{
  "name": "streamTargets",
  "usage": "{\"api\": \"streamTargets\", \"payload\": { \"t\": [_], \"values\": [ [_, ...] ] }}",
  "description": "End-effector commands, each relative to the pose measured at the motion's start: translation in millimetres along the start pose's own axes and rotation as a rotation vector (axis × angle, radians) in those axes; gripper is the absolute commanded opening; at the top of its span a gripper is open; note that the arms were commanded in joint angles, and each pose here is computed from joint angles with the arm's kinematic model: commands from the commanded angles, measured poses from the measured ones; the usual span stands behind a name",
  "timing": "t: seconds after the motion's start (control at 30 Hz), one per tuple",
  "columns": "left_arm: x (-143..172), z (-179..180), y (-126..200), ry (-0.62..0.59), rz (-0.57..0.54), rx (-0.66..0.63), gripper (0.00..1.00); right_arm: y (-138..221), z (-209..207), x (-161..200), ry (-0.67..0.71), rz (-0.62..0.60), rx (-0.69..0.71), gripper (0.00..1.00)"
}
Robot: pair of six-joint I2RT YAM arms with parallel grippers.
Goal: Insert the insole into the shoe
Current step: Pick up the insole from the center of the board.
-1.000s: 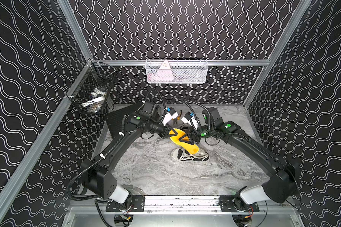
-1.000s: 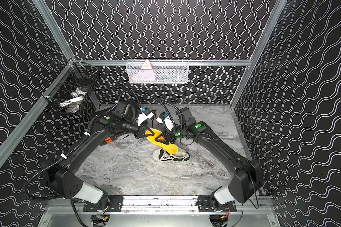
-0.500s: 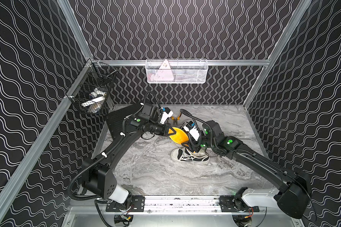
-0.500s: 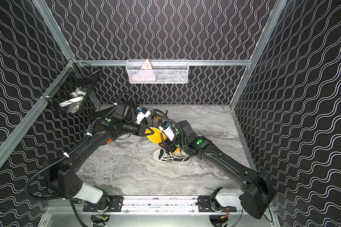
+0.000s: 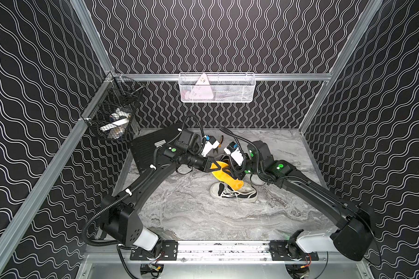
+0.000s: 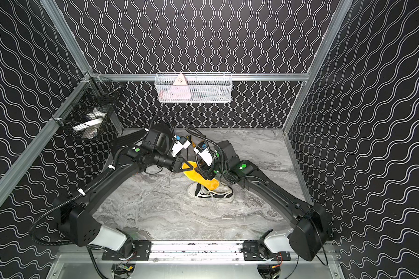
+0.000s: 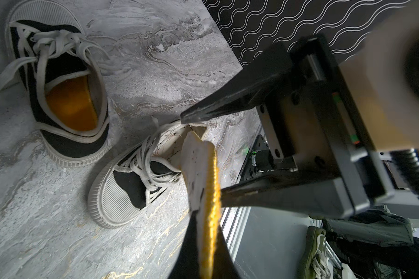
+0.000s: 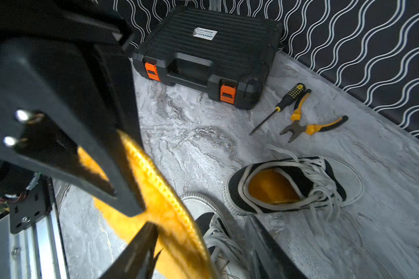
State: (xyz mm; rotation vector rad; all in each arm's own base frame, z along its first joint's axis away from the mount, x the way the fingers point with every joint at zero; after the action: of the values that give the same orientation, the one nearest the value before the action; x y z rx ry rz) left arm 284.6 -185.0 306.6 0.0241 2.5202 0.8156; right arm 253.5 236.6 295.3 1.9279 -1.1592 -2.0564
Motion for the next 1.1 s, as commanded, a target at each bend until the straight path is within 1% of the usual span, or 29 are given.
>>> {"api": "streamTargets", "payload": {
  "t": [0.0,0.07,0.13,0.2,0.27,0.33,0.4,0.53,0.6,0.67,0.83,1.07],
  "values": [
    [-3,-4,2,-0.029,-0.012,0.018,0.00,1,6,0,0.015,0.005,-0.092,0.40],
    [-6,-1,3,-0.008,-0.033,-0.007,0.00,3,8,0,0.013,0.004,-0.100,0.29],
    [-12,1,6,0.026,-0.068,-0.025,0.00,6,9,-1,0.012,0.003,-0.106,0.23],
    [-18,5,10,0.088,-0.110,-0.040,0.00,11,9,-1,0.001,-0.007,-0.073,0.20],
    [-23,8,10,0.152,-0.130,-0.033,0.00,14,8,-1,-0.006,-0.037,-0.004,0.17],
    [-25,9,10,0.196,-0.140,-0.024,0.00,12,9,5,-0.003,-0.048,0.068,0.18],
    [-26,8,9,0.213,-0.139,-0.015,0.00,11,9,9,0.006,-0.061,0.119,0.22],
    [-25,4,11,0.228,-0.128,0.012,0.00,4,7,13,0.035,-0.057,0.144,0.30],
    [-24,3,12,0.239,-0.126,0.026,0.00,0,6,14,0.048,-0.047,0.151,0.38],
    [-22,3,12,0.253,-0.121,0.025,0.00,-2,6,13,0.058,-0.066,0.143,0.48],
    [-19,7,11,0.297,-0.118,-0.003,0.00,-4,11,15,0.104,-0.128,0.111,0.63],
    [-21,9,12,0.343,-0.129,0.003,0.00,-12,15,18,0.162,-0.143,0.089,0.74]
  ]
}}
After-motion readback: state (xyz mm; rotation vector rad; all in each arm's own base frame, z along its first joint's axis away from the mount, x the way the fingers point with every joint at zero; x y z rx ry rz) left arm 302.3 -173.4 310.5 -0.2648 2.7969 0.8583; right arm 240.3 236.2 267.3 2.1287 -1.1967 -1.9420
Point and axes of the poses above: each gripper's point midway between its finger pads, its own y axis back along the fingers, its own z axis along the line the jaws close on, x = y × z, the point moved 9 cm from there along y, back along the fingers, and after that the axes turned 10 degrees about y, right-handed, at the moved point
